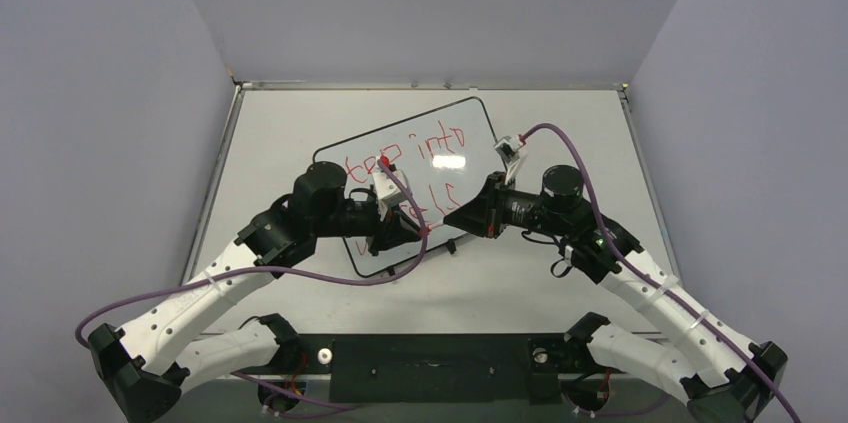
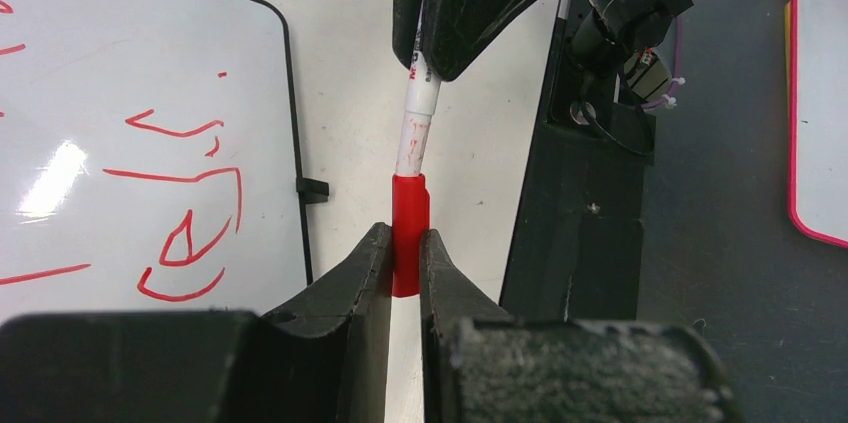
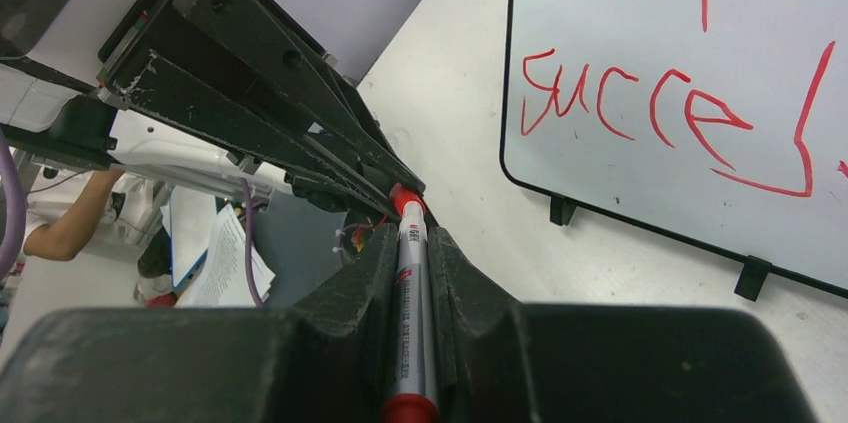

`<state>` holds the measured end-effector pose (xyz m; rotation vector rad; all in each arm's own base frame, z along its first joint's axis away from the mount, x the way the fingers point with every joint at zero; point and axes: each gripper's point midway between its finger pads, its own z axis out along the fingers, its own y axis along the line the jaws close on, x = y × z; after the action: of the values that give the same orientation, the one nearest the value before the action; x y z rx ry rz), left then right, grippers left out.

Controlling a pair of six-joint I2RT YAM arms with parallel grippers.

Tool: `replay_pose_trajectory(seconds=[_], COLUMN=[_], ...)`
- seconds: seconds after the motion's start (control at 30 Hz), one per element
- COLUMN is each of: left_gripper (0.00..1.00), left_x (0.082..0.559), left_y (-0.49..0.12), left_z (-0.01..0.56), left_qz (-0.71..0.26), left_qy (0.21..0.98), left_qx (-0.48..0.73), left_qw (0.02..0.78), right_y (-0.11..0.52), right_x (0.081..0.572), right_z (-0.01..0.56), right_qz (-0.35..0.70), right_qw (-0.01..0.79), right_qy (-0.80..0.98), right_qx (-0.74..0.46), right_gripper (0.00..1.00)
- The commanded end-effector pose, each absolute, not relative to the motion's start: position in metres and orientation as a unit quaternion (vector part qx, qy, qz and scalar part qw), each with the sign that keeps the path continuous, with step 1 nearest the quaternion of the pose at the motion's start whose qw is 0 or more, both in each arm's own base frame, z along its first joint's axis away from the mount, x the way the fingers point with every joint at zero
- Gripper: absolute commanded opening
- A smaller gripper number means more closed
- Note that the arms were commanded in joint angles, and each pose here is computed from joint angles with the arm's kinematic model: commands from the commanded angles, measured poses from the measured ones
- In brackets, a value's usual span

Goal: Write a sentence on the whiteboard
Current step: Insert the whiteboard marker without the cap into the pen cap.

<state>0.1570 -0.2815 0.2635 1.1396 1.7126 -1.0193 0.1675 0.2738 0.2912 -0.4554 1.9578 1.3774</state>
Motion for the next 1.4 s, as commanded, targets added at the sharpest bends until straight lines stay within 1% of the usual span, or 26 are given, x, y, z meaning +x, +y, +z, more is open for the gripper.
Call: replay_pose_trajectory(seconds=[0.0, 0.37, 0.67, 1.1, 1.37], left_gripper=[0.0, 0.0, 0.0, 0.0, 0.0], left_x=[0.158, 0.152, 0.144, 0.151, 0.172], left_y=[-0.285, -0.283, -0.281, -0.277, -0.262], left_z=[0.277, 0.284, 0.294, 0.294, 0.303], left_qz=[-0.419, -0.428, -0.44, -0.422, -0.369], left_qy=[0.657, 0.642, 0.621, 0.629, 0.64], left_qx=[0.454, 0.461, 0.466, 0.457, 0.419], left_qw=[0.433, 0.439, 0.451, 0.467, 0.528], right_y=[0.282, 0.296, 0.314, 0.332, 0.369], right_x=[0.166, 0.159, 0.139, 0.143, 0.129], right_z=[0.298, 0.29, 0.299, 0.276, 0.247], right_qz=[0.548, 0.573, 0.627, 0.603, 0.577], right_qw=[0.35, 0.331, 0.302, 0.287, 0.242], right_qy=[0.735, 0.722, 0.679, 0.711, 0.753], right_qx=[-0.189, -0.202, -0.232, -0.221, -0.205], right_gripper=[0.0, 0.0, 0.0, 0.0, 0.0])
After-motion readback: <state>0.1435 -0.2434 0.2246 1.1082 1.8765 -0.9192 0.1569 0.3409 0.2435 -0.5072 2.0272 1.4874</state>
